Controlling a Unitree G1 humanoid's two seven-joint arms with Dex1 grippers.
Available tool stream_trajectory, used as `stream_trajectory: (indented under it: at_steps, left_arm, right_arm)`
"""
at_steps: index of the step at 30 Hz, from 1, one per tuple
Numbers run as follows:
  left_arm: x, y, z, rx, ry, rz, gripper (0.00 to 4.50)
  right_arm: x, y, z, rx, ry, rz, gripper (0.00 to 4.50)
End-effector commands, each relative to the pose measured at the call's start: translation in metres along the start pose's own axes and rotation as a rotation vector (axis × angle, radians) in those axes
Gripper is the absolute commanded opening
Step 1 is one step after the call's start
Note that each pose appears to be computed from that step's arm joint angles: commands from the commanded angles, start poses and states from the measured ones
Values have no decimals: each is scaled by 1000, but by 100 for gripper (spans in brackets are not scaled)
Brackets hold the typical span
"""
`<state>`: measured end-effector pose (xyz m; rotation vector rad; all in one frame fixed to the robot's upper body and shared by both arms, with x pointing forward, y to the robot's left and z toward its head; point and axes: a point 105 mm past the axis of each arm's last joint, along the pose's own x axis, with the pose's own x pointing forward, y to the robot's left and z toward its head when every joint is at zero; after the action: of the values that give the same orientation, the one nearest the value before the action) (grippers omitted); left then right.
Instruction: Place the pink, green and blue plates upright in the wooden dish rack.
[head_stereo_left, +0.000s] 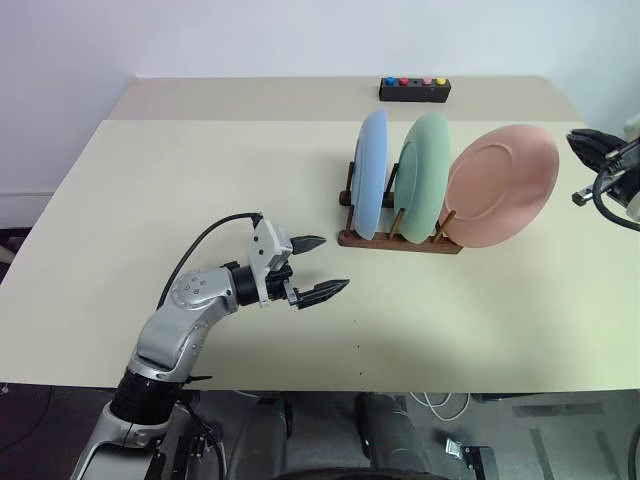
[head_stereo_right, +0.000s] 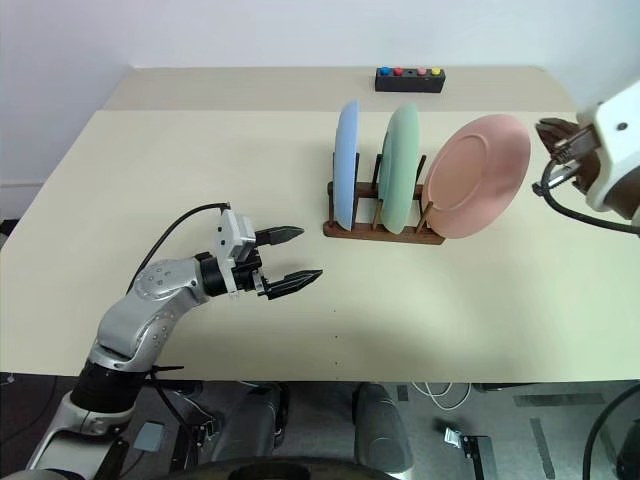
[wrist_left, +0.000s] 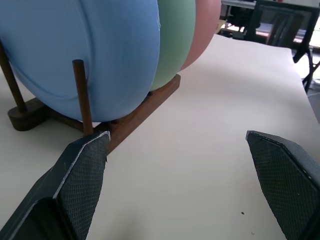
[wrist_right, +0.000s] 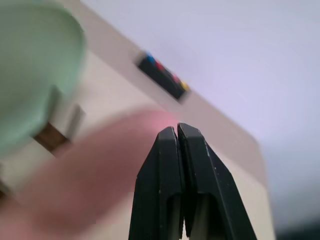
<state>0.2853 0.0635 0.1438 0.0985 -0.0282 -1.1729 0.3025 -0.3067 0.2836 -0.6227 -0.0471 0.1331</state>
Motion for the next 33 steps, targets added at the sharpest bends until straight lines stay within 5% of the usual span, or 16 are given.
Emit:
stream_trajectory:
  at_steps: [1,5,23,33]
  left_arm:
    - [5,-4,12,57,-41,-32,450]
    - [5,-3,11,56,-38,-27,450]
    - [4,-4,10,55,-35,-9,450]
    - [4,-3,9,54,-35,-1,450]
  right_arm:
    - [-5,-15,-12,-69,59,-75,3]
    - [1,8,-24,-59,81,9,3]
    - [5,67,30,-26,-129,273,3]
    - [9,50,17,-45,-70,193,3]
